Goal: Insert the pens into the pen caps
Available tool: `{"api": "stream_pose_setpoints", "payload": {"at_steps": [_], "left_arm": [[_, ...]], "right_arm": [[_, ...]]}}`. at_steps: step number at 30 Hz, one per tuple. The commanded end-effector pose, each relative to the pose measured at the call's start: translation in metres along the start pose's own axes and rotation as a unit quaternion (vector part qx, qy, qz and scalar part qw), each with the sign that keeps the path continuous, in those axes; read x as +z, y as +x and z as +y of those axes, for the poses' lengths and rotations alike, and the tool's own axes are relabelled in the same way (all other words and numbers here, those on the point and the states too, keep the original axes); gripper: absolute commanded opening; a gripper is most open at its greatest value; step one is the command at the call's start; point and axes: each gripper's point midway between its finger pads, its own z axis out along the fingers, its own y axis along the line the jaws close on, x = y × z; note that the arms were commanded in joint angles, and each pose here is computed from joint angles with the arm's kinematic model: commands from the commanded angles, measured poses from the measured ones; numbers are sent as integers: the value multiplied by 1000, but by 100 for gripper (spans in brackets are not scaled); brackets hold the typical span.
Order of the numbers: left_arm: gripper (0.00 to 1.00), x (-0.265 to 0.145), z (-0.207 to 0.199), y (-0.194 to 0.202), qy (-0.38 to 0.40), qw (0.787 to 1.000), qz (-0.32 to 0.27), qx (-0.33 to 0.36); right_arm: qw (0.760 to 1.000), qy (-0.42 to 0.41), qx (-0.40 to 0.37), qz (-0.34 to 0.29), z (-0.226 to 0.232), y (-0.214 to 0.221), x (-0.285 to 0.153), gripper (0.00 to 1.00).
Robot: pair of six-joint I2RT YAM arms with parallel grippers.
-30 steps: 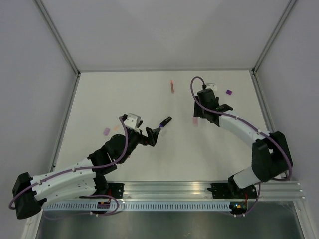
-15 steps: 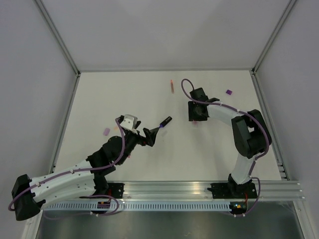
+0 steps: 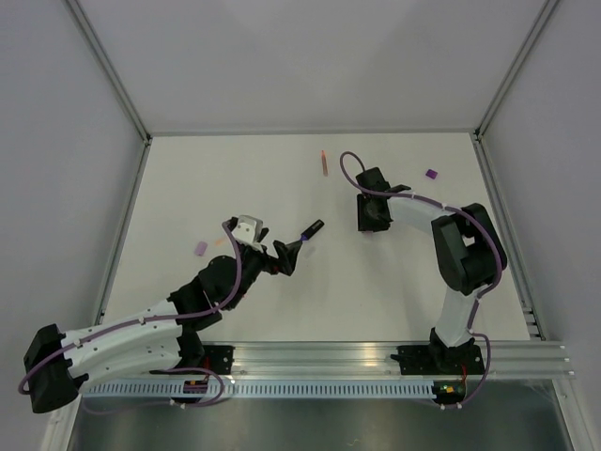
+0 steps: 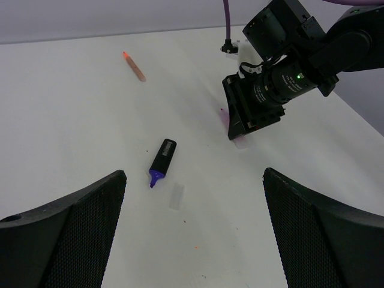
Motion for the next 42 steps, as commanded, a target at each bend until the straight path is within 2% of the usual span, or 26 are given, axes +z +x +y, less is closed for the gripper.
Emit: {"api": "stream_pose_setpoints", "payload": {"at_steps": [1, 5, 6, 8, 11, 12, 13, 15, 16, 18, 22, 27, 35, 40, 42], "left_arm": [[100, 4, -6, -5, 7, 1000, -15, -17], [100, 7, -5, 1, 3, 1000, -7, -15], [100, 8, -6, 3, 4, 1000, -3, -13], [100, 10, -5, 6, -1, 1000, 13, -14], [100, 18, -6, 19, 11, 998, 49, -47], [100, 24, 6, 22, -2, 995, 57, -82], [100, 23, -4, 28, 39, 990, 80, -106], [100, 32, 15, 34, 34, 981, 99, -166], [100, 32, 9, 38, 63, 974, 119, -183], [99, 37, 17, 38, 63, 970, 125, -200], [96, 41, 10, 42, 84, 968, 141, -190], [95, 43, 11, 43, 83, 969, 141, -183], [89, 43, 8, 44, 97, 970, 134, -178], [86, 43, 6, 42, 106, 970, 130, -178], [82, 43, 7, 42, 104, 970, 129, -175]], "right_arm": [[999, 36, -4, 12, -12, 1, 4, 43], [1000, 27, -10, 11, -9, 1, 4, 33], [1000, 20, -12, 7, -7, -1, 3, 26], [1000, -2, -10, -3, 0, -2, 1, 21], [999, -48, -1, -24, 13, -4, -7, 11], [998, -57, 4, -39, 15, -10, -15, 5], [997, -60, 10, -38, 15, -5, -17, 1], [993, -89, 16, -74, 23, -16, -34, 0], [991, -98, 23, -83, 24, -10, -35, 0], [985, -128, 30, -114, 34, -15, -55, 0], [973, -174, 28, -148, 55, -3, -79, 0], [941, -267, -9, -206, 109, 11, -127, 0], [907, -360, -32, -215, 166, 47, -173, 0], [902, -366, -43, -225, 185, 56, -186, 0], [898, -372, -46, -228, 190, 59, -189, 0]]}}
